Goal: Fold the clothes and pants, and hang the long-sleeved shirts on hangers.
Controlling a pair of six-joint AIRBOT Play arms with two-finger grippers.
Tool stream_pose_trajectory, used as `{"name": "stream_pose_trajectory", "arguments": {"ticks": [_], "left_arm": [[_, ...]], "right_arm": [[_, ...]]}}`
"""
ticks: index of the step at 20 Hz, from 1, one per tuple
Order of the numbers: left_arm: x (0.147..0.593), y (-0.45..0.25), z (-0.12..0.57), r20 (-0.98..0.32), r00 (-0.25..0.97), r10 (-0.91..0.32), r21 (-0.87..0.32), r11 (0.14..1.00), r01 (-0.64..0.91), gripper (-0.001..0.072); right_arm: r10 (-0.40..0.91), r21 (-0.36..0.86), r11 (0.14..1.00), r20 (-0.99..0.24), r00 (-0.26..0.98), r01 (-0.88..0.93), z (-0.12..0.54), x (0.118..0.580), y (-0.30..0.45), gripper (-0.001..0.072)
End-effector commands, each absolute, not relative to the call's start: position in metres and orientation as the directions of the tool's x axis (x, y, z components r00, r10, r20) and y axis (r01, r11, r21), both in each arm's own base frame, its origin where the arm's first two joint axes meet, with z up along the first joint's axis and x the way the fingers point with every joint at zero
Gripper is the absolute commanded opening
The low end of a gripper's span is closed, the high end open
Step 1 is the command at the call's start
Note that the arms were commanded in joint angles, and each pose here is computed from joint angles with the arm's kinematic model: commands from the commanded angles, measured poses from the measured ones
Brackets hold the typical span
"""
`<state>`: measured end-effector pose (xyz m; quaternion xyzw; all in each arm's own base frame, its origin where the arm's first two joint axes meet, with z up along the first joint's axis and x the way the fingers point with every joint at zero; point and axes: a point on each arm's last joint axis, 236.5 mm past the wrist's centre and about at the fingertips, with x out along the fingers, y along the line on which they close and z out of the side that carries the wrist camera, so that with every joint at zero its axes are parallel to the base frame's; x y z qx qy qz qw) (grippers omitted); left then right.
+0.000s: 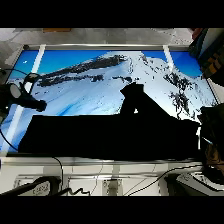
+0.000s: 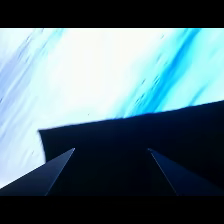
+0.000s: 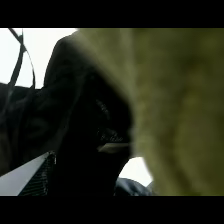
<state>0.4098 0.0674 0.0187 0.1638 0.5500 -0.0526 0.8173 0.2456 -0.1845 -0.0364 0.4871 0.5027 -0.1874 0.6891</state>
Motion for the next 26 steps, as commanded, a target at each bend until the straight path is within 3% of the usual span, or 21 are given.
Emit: {"name": "stream_pose_trajectory", "arguments": {"ticks": [1,4,6,8,10,13,18,20,23,26], "left_arm": [[0.428,0.021,0.025,-0.89,0.456,-0.02,0.132,0.945,0.298,0.0484],[0.43,-0.02,0.028,-0.876,0.462,-0.139,0.019,0.947,0.321,0.0485],[0.43,-0.041,0.031,-0.866,0.461,-0.195,-0.031,0.94,0.34,0.0485],[0.429,-0.058,0.032,-0.86,0.455,-0.23,-0.057,0.93,0.363,0.0485],[0.427,-0.07,0.032,-0.859,0.449,-0.244,-0.059,0.92,0.387,0.0485],[0.427,-0.081,0.033,-0.855,0.451,-0.255,-0.055,0.911,0.41,0.0485],[0.433,-0.083,0.037,-0.842,0.476,-0.254,-0.044,0.912,0.409,0.0484],[0.441,-0.088,0.042,-0.816,0.511,-0.271,-0.055,0.916,0.398,0.0484],[0.451,-0.112,0.039,-0.774,0.514,-0.368,-0.24,0.923,0.3,0.0484],[0.458,-0.162,0.018,-0.718,0.462,-0.52,-0.465,0.853,0.236,0.0491]], "right_arm": [[0.205,0.46,0.44,-0.888,0.413,0.771,-0.054,0.255,-0.191,0.0702],[0.22,0.399,0.342,-0.914,0.34,0.851,-0.081,0.256,-0.188,0.0685],[0.213,0.396,0.343,-0.916,0.34,0.852,-0.095,0.268,-0.187,0.0679],[0.176,0.396,0.396,-0.918,0.354,0.828,-0.102,0.285,-0.188,0.0657],[0.151,0.41,0.466,-0.91,0.386,0.784,-0.1,0.305,-0.183,0.0448],[0.15,0.424,0.552,-0.897,0.415,0.718,-0.093,0.325,-0.17,0.0016],[0.061,0.439,0.617,-0.854,0.517,0.652,-0.036,0.345,-0.181,0.0017],[0.006,0.431,0.689,-0.808,0.59,0.582,0.007,0.354,-0.185,0.0017],[-0.049,0.373,0.809,-0.728,0.684,0.455,0.07,0.363,-0.176,0.0018],[-0.098,0.332,0.852,-0.66,0.745,0.406,0.117,0.356,-0.168,0.0018]]}}
